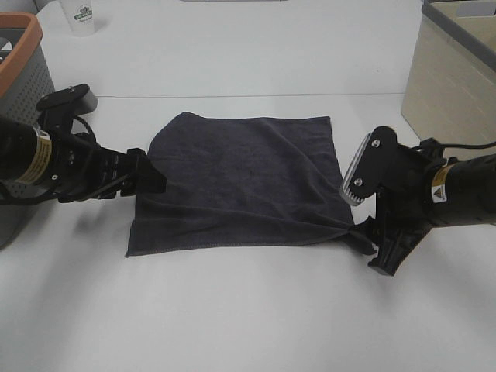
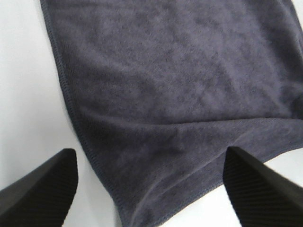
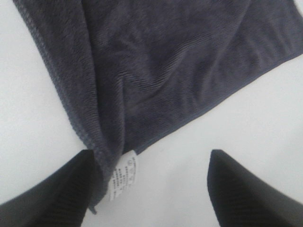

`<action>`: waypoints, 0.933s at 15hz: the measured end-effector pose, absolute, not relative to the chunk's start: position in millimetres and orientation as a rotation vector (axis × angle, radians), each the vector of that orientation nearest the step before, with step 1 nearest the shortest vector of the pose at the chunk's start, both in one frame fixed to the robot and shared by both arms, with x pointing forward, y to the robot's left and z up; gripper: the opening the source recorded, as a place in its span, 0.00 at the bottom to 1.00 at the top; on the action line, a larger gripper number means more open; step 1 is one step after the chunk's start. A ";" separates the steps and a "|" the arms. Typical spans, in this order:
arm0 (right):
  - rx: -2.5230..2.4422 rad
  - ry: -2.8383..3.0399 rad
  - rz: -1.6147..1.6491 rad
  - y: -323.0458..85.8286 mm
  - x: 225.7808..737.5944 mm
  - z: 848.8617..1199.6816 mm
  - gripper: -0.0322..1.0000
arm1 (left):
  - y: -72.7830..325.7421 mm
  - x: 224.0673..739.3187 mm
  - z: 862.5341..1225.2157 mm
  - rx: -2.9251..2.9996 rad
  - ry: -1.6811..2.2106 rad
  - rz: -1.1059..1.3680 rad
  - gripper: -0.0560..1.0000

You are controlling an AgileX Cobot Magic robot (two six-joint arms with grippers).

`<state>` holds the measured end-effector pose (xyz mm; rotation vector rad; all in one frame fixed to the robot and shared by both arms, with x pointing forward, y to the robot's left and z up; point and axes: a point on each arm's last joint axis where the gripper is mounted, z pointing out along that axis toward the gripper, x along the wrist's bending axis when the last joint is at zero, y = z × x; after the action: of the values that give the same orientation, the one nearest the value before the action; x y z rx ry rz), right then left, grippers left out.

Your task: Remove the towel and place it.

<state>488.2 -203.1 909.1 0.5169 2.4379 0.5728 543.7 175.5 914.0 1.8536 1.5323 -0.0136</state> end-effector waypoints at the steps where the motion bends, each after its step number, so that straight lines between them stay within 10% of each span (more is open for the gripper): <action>1: 0.506 2.389 0.595 -204.2 486.4 924.8 0.69 | 174.4 547.1 921.2 1.836 1.520 -0.002 0.79; 14: 0.614 1.934 0.805 -195.9 532.5 1121.5 0.69 | 216.1 604.1 1111.5 1.554 1.244 1.165 0.74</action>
<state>532.5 -195.9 1121.5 0.6145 1.9341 0.8045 604.1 216.1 1111.5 1.5545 1.2440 1.1646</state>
